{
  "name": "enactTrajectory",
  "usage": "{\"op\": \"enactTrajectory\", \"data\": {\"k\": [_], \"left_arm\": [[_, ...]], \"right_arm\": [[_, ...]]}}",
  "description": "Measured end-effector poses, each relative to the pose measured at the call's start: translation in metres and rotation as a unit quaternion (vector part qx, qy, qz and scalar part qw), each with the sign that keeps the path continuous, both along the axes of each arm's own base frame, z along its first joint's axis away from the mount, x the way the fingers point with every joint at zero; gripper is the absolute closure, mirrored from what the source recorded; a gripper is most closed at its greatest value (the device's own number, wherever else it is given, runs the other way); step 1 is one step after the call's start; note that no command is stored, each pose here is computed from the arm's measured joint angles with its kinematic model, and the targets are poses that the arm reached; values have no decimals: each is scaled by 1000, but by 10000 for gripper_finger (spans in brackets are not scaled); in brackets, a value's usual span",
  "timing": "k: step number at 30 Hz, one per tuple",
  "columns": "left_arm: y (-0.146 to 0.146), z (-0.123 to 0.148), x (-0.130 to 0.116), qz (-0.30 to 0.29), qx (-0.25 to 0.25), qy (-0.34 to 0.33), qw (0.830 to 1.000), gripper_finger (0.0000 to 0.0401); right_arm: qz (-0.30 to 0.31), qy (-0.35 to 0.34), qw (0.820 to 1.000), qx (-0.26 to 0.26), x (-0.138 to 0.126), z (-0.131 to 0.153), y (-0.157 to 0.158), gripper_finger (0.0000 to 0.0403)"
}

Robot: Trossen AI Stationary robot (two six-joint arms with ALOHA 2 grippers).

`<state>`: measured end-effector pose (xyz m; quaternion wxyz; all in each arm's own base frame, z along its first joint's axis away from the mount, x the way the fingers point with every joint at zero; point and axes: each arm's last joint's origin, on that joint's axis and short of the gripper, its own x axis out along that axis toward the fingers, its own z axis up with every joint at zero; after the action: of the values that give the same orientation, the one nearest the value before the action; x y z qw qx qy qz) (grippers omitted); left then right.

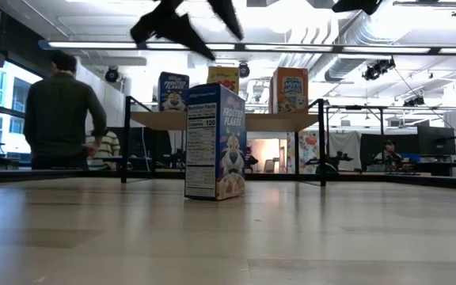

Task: Stack cereal on shelf
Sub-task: Put the right blue cereal box and aligned with the other blue cereal box on the shelf

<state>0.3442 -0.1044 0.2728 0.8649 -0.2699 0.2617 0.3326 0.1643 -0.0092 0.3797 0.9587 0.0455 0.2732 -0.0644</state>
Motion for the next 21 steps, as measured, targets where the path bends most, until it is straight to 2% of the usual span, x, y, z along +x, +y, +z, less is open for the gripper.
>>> {"op": "enactTrajectory", "data": {"k": [6, 12, 21], "left_arm": [[-4, -15, 6, -7, -1, 24, 1000, 178], [-4, -15, 6, -17, 10, 27, 999, 178], [-5, -21, 8, -28, -3, 44, 999, 178]], "right_arm": [[-2, -1, 1000, 4, 0, 0, 0, 128], [-2, -1, 1000, 4, 0, 0, 0, 128], [-2, 0, 1000, 3, 0, 0, 0, 128]]}}
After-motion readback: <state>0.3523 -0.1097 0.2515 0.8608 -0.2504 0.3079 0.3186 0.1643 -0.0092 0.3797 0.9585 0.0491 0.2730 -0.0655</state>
